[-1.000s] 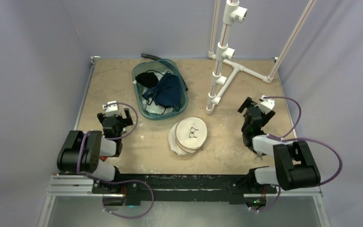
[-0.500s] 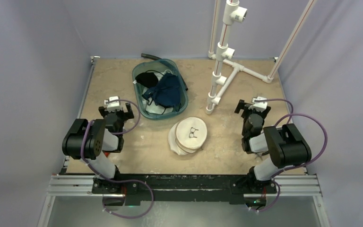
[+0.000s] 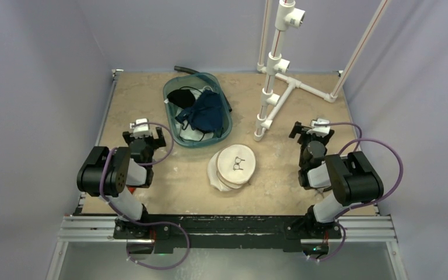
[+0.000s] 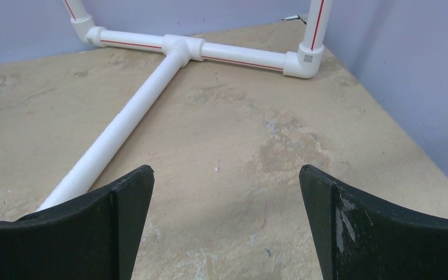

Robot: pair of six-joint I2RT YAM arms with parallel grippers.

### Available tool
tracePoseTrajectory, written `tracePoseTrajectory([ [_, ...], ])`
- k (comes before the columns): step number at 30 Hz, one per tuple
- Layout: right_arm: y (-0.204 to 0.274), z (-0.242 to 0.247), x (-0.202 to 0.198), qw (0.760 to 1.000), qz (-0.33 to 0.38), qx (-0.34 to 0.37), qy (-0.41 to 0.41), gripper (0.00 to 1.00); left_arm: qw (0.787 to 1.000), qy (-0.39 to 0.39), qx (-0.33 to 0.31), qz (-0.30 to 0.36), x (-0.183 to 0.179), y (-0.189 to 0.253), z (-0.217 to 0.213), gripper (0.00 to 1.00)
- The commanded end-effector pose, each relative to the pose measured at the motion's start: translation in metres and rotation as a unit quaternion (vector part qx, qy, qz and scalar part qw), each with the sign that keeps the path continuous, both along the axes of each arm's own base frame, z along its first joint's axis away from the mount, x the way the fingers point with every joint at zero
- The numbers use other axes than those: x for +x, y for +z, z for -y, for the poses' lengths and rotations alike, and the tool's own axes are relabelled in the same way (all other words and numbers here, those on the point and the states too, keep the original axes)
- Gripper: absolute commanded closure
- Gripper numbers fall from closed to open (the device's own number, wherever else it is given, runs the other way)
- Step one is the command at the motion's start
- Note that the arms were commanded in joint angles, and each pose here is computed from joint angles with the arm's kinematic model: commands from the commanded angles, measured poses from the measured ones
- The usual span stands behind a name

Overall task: Unzip the laundry bag and remove the bra
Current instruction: Reset both arms

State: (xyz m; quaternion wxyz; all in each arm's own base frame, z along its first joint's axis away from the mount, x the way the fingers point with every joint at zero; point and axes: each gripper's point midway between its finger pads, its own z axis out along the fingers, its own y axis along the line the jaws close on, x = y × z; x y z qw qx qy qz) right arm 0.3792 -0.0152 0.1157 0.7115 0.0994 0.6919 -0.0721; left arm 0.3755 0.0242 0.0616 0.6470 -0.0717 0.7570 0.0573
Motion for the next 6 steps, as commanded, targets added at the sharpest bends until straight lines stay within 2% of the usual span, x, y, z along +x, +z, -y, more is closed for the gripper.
tracePoseTrajectory([
  [1, 0.0286, 0.0000, 0.0056, 0.999, 0.052, -0.003, 0.002, 0.02, 1.000, -0.015, 0.006, 0.023, 0.0109, 0.0157, 0.0058, 0.00],
  [6, 0.0286, 0.0000, 0.0057, 0.999, 0.052, -0.003, 0.002, 0.02, 1.000, -0.016, 0.009, 0.022, 0.0106, 0.0156, 0.0069, 0.00],
])
